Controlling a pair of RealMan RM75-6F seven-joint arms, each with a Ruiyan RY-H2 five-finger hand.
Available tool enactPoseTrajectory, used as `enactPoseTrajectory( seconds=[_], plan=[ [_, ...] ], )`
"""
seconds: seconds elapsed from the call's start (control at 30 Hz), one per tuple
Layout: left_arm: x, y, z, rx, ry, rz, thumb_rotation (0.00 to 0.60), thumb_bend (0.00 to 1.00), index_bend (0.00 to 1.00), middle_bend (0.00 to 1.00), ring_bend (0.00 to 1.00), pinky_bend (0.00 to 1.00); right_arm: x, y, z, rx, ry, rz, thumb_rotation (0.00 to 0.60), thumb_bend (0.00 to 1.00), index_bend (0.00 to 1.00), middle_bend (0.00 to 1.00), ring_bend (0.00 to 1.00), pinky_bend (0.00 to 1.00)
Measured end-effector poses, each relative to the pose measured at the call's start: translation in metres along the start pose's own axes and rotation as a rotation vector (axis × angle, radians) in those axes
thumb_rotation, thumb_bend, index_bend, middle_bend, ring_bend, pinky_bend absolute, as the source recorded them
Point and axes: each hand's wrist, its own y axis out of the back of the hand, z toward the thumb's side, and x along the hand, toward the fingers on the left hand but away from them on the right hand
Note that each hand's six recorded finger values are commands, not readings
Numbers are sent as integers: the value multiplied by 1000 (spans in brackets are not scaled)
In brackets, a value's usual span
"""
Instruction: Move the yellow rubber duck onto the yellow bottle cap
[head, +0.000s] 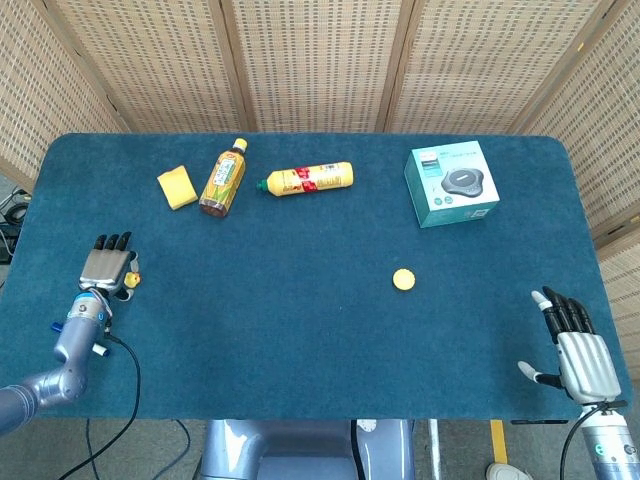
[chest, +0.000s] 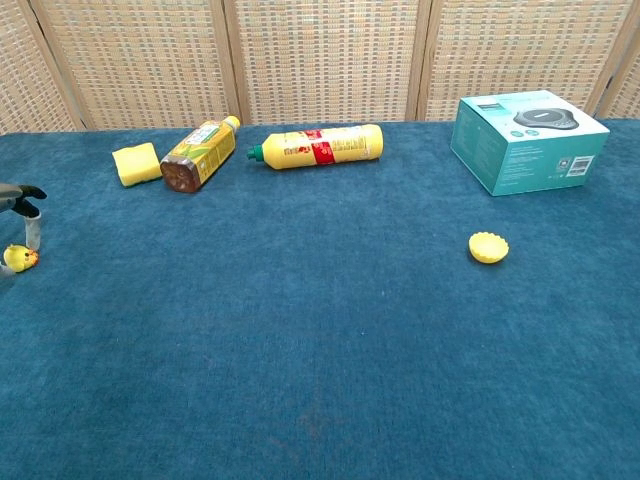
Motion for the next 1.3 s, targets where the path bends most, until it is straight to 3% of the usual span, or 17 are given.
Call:
enactPoseTrajectory(
  seconds=[1.3],
  plan=[
    [-4,-1,-3,20,-3,-6,600,293,519,0,0,0,1,2,-1,-8,3,-8,600,0,38,0,0,0]
  ],
)
